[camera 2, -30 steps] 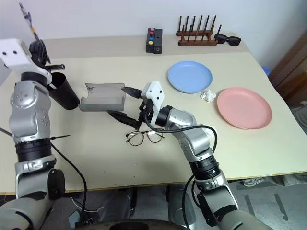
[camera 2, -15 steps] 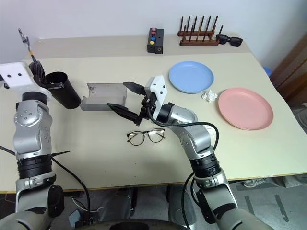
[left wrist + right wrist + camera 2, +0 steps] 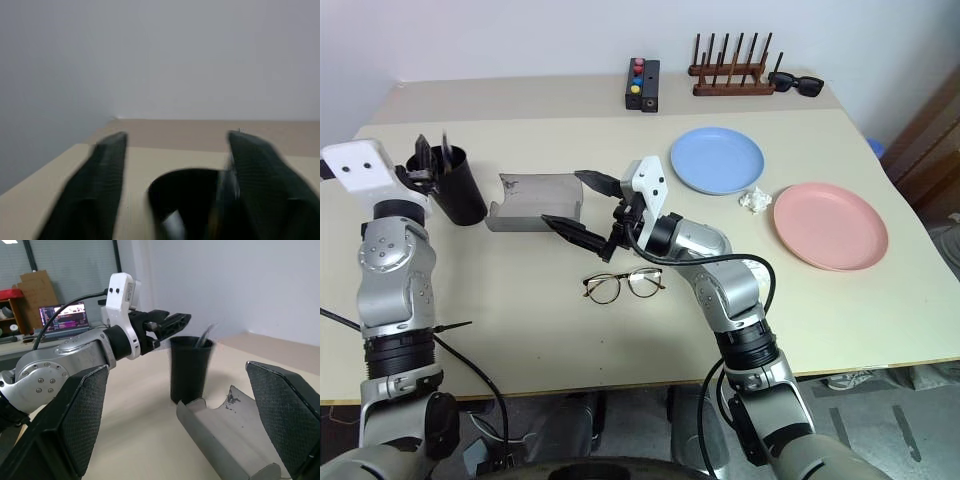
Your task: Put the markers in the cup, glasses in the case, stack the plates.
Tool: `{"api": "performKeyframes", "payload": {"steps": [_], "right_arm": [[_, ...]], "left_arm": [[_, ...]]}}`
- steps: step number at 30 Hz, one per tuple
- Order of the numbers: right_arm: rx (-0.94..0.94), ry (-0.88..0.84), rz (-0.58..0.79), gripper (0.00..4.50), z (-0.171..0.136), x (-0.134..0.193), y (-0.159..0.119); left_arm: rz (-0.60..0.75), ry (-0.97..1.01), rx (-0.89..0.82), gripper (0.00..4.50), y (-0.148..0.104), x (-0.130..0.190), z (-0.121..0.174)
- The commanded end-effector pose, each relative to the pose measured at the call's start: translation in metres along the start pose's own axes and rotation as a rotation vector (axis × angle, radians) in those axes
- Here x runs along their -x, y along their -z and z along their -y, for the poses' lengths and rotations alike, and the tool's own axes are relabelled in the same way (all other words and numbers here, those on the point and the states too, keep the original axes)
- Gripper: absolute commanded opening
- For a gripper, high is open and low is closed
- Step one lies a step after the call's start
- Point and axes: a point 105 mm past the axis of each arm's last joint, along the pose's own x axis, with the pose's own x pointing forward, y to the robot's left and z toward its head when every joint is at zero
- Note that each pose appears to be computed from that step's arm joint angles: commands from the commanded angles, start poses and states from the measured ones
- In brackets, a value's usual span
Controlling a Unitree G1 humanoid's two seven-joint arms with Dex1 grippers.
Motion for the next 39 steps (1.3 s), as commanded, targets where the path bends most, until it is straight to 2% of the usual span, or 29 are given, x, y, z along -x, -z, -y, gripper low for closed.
{"api": "performKeyframes", "payload": {"steps": [1,7,10,12,14,16,19,21,23,29,31,39], "right_arm": [[0.031,-0.028,0.051,4.50,-0.005,-0.005,-0.015],[0.031,-0.027,0.051,4.50,-0.005,-0.004,-0.015],[0.034,-0.022,0.048,4.50,-0.004,-0.003,-0.015],[0.038,-0.016,0.045,4.50,-0.002,-0.002,-0.015],[0.042,-0.009,0.043,4.50,0.000,-0.001,-0.015],[0.045,-0.005,0.041,4.50,0.001,0.000,-0.015],[0.052,0.007,0.037,4.50,0.004,0.002,-0.015],[0.060,0.015,0.033,4.50,0.006,0.003,-0.016],[0.070,0.019,0.022,4.50,0.010,0.007,-0.016],[0.088,-0.010,-0.049,4.50,0.015,0.023,-0.011],[0.090,-0.023,-0.073,4.50,0.014,0.028,-0.008],[0.077,-0.028,-0.088,4.50,0.005,0.032,-0.001]], "left_arm": [[0.047,-0.010,0.003,3.11,-0.011,-0.001,-0.001],[0.067,-0.010,0.035,3.11,-0.016,-0.001,-0.001],[0.101,0.064,0.078,3.11,-0.029,-0.002,0.009],[0.122,0.152,0.106,3.67,-0.038,-0.002,0.020],[0.128,0.273,0.112,4.43,-0.046,-0.001,0.033],[0.118,0.363,0.112,4.47,-0.050,0.001,0.041],[0.071,0.617,0.075,4.47,-0.054,0.014,0.064],[0.000,0.785,0.001,4.47,-0.047,0.027,0.077],[-0.109,0.925,-0.081,4.47,-0.029,0.038,0.084],[-0.390,1.189,-0.239,4.47,0.013,0.062,0.085],[-0.452,1.230,-0.312,4.47,0.026,0.062,0.080],[-0.603,1.174,-0.368,4.47,0.062,0.028,0.063]]}}
